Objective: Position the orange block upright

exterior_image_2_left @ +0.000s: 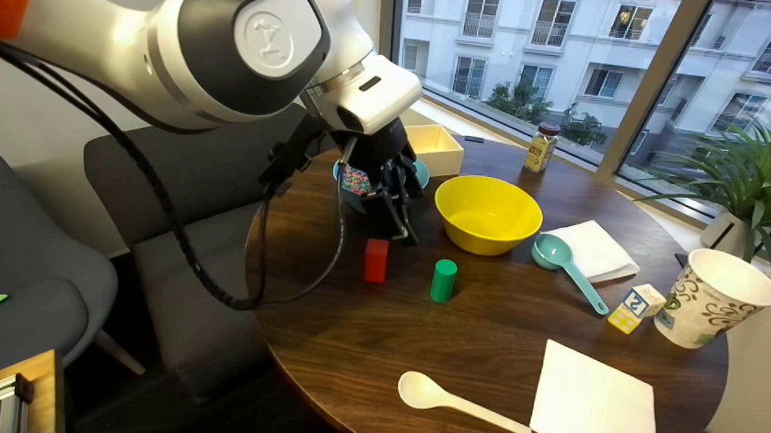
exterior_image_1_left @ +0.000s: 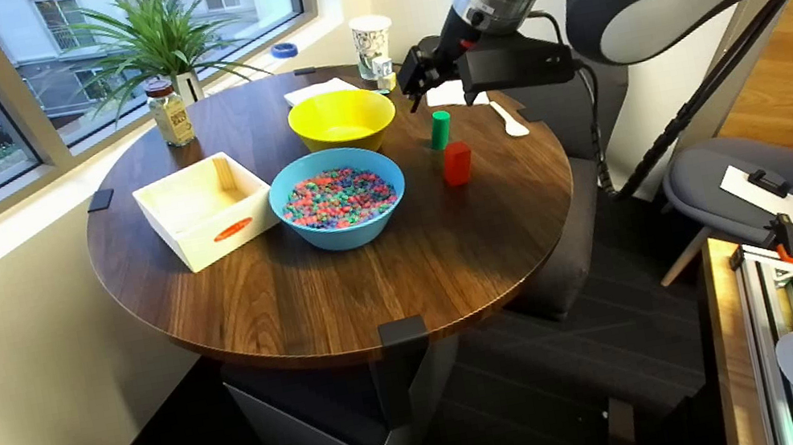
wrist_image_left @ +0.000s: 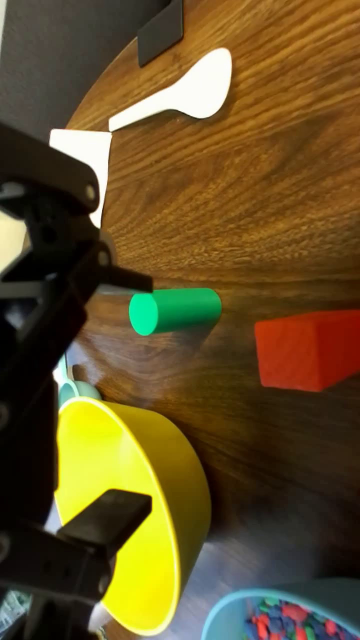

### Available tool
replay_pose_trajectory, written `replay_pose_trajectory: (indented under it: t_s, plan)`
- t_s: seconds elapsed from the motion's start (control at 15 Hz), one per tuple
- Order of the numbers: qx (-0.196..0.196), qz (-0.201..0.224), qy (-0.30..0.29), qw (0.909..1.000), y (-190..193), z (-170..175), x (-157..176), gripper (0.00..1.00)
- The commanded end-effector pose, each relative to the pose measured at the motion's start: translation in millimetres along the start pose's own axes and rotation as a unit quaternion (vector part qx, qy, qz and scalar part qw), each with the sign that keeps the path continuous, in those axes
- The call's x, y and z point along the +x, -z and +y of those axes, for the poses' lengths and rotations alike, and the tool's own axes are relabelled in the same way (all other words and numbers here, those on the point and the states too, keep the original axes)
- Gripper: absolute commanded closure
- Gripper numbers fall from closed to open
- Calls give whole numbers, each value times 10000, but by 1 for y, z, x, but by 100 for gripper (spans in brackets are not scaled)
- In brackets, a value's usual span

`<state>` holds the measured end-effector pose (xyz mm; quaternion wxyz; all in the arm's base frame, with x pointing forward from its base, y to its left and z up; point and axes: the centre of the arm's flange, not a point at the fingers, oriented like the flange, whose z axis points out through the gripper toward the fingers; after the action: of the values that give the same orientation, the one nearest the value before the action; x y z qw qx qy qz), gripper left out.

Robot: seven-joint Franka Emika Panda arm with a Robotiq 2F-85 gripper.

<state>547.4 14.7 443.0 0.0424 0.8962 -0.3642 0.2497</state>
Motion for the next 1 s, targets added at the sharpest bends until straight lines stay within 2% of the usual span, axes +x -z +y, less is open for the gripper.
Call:
replay_pose_trajectory:
  t_s: [0.0, 0.53, 0.6, 0.67, 0.93]
  plan:
    - [24, -565, 65, 9984, 18, 7, 9, 0]
    - [-325, -1168, 52, 9926, 32, 17, 19, 0]
    - [-348, -1199, 29, 9922, 33, 17, 19, 0]
    - [-329, -1015, 41, 9943, 27, 15, 17, 0]
    - [-344, -1054, 34, 9938, 29, 16, 18, 0]
